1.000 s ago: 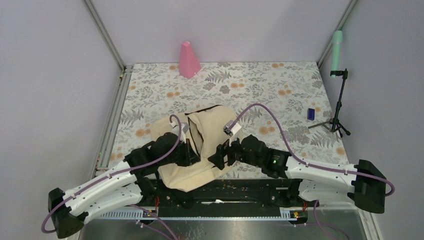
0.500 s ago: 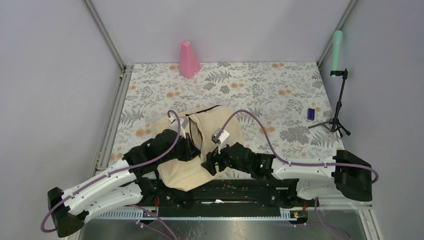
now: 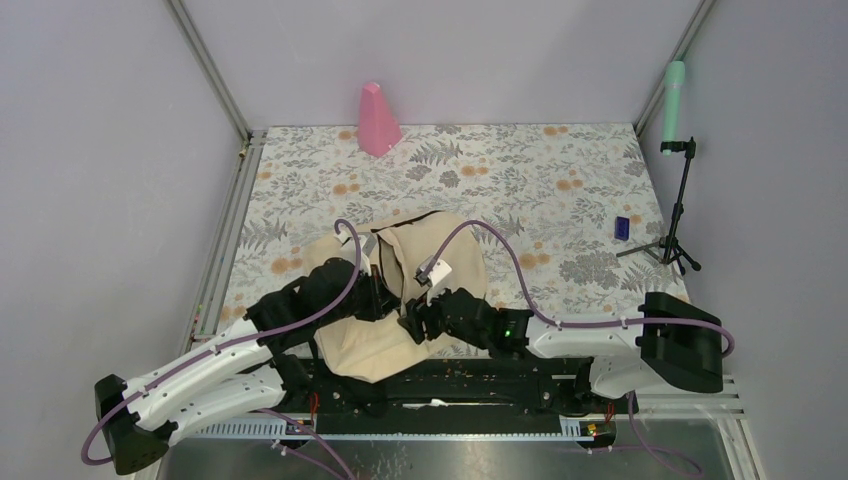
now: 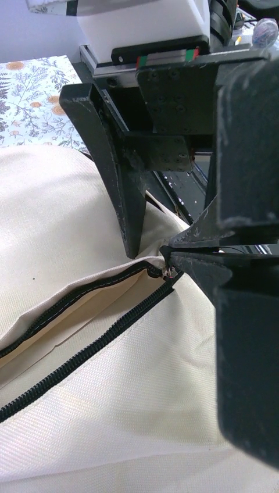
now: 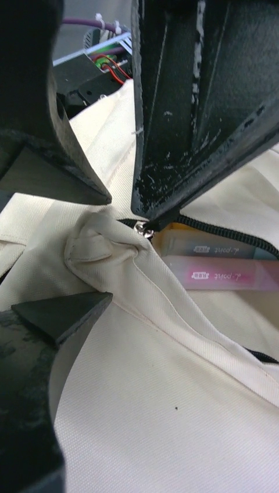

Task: Pack the student bag
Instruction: Zip the student bag at the center of the board.

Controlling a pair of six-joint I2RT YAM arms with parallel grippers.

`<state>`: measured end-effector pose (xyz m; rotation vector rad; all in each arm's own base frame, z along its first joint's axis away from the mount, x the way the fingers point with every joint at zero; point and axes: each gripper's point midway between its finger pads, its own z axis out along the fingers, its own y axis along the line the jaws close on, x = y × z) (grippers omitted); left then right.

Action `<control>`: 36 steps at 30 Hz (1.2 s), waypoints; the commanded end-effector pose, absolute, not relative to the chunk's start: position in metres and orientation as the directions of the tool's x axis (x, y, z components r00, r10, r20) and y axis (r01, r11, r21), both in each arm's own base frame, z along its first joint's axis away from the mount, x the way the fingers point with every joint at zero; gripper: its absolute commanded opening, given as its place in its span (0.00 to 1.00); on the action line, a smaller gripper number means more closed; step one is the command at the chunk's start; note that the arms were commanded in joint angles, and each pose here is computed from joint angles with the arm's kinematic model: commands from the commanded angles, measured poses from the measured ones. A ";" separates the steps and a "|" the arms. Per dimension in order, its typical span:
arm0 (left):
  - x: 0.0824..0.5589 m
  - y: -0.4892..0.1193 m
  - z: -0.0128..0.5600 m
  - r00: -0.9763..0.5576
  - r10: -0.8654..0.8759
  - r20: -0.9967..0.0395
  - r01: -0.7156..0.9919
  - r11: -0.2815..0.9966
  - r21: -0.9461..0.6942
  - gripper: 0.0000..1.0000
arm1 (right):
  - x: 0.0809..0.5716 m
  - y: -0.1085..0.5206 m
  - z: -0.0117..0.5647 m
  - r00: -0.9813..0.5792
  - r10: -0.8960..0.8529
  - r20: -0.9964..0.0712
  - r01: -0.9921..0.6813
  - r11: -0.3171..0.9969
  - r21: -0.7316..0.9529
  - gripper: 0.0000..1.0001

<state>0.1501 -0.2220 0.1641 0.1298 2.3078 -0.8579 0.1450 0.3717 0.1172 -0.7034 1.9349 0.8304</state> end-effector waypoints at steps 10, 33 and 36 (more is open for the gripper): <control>0.169 -0.236 0.209 -0.693 -0.220 -0.686 0.354 0.726 -0.590 0.00 | 0.160 0.388 0.137 -0.402 -0.016 -0.915 -0.674 0.681 0.285 0.52; 0.180 -0.238 0.222 -0.649 -0.242 -0.721 0.367 0.731 -0.575 0.00 | 0.155 0.389 0.121 -0.398 -0.052 -0.916 -0.659 0.711 0.246 0.00; 0.186 -0.238 0.226 -0.630 -0.248 -0.736 0.369 0.738 -0.564 0.00 | 0.151 0.389 0.120 -0.399 -0.062 -0.915 -0.673 0.697 0.246 0.00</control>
